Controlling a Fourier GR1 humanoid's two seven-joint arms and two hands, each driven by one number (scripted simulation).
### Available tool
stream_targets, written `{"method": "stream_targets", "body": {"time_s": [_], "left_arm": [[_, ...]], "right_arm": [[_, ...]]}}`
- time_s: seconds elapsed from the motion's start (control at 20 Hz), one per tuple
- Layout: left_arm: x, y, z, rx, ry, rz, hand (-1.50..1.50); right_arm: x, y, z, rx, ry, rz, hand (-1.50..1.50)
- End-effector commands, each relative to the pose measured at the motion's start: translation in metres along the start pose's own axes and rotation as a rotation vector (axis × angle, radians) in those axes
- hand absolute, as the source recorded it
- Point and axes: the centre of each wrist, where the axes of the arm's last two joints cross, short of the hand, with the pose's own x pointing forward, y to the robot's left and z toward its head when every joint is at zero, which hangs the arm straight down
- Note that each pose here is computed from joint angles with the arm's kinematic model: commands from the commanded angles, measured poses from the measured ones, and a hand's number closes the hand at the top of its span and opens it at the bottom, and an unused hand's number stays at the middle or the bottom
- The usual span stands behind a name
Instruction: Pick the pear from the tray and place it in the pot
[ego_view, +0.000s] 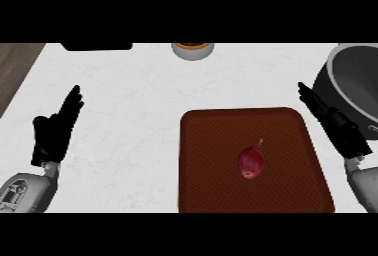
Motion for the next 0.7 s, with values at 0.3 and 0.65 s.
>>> {"method": "stream_targets", "body": {"time_s": [0.3,0.65], "left_arm": [[0.07,-0.029,-0.017,-0.068,-0.274,0.191,0.0],[0.064,-0.033,-0.009,-0.029,-0.291,0.298,0.0]], "right_arm": [[0.074,-0.045,-0.048,0.402,0.184,0.503,1.5],[0.084,-0.077,-0.09,0.547,0.131,0.412,-1.5]]}}
